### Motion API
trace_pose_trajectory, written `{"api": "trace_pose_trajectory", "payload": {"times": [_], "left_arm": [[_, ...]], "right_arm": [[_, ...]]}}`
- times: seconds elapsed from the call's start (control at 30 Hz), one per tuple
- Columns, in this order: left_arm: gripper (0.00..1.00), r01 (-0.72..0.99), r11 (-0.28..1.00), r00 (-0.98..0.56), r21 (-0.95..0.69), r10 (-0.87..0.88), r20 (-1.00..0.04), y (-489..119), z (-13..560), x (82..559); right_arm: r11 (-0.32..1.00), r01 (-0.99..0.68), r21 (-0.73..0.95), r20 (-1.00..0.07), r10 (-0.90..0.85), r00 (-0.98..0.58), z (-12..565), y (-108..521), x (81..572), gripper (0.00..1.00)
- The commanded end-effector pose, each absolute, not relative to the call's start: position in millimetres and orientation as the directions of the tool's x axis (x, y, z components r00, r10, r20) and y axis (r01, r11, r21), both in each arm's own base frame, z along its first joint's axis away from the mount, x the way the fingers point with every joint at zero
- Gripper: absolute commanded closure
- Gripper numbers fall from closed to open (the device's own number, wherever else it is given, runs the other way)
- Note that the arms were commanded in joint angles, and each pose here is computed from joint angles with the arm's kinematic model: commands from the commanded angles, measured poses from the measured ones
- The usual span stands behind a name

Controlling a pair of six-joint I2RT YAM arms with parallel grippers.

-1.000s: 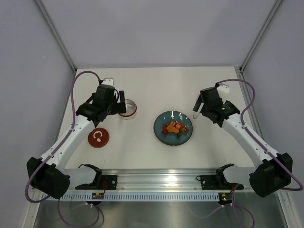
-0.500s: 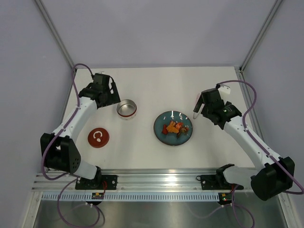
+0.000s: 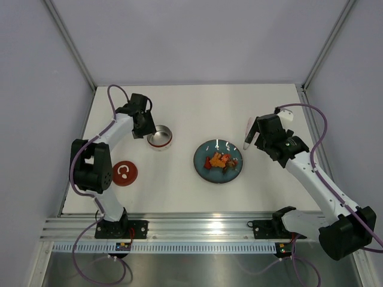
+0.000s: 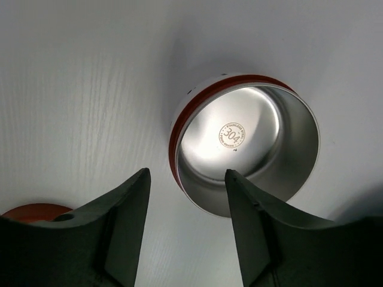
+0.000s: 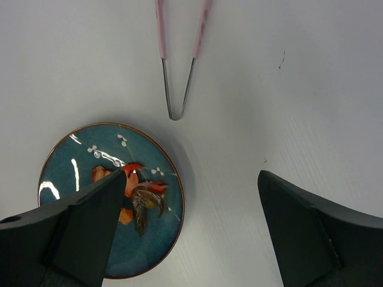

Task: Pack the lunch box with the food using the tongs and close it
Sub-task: Pick up the packing box from the center of the board, then place the packing box at the center of the board.

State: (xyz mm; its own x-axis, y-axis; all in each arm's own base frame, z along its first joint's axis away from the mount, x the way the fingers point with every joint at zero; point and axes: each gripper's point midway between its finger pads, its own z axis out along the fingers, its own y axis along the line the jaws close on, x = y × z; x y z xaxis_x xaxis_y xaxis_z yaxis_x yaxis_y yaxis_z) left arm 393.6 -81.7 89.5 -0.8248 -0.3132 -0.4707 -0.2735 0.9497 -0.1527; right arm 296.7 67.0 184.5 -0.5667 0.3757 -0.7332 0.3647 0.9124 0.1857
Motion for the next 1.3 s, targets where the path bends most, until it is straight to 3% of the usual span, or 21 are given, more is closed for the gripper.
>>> {"api": "trace_pose_trajectory", "payload": {"times": [0.0,0.23,0.47,0.5,0.93,1.27], "left_arm": [[0.47,-0.274,0.946,-0.785,-0.174,-0.324,-0.528,-83,99,417],[0.64,-0.281,0.945,-0.812,-0.167,-0.327,-0.483,-87,72,419],[0.92,-0.253,0.948,-0.82,-0.192,-0.316,-0.477,-94,73,421],[1.0,-0.244,0.95,-0.818,-0.196,-0.31,-0.484,-96,77,421],[1.0,-0.068,0.973,-0.8,-0.222,-0.186,-0.571,-177,137,448],[1.0,0.015,0.966,-0.791,-0.26,-0.148,-0.594,-253,144,483]], "right_arm": [[0.906,0.355,0.228,-0.74,0.399,-0.542,192,71,296,0.01],[0.905,0.357,0.231,-0.738,0.402,-0.542,190,71,295,0.0],[0.903,0.367,0.224,-0.736,0.404,-0.544,190,69,293,0.01],[0.903,0.368,0.224,-0.735,0.404,-0.545,189,68,293,0.01],[0.889,0.372,0.267,-0.714,0.442,-0.543,190,74,289,0.01],[0.878,0.406,0.252,-0.709,0.453,-0.54,187,65,277,0.0]]}}
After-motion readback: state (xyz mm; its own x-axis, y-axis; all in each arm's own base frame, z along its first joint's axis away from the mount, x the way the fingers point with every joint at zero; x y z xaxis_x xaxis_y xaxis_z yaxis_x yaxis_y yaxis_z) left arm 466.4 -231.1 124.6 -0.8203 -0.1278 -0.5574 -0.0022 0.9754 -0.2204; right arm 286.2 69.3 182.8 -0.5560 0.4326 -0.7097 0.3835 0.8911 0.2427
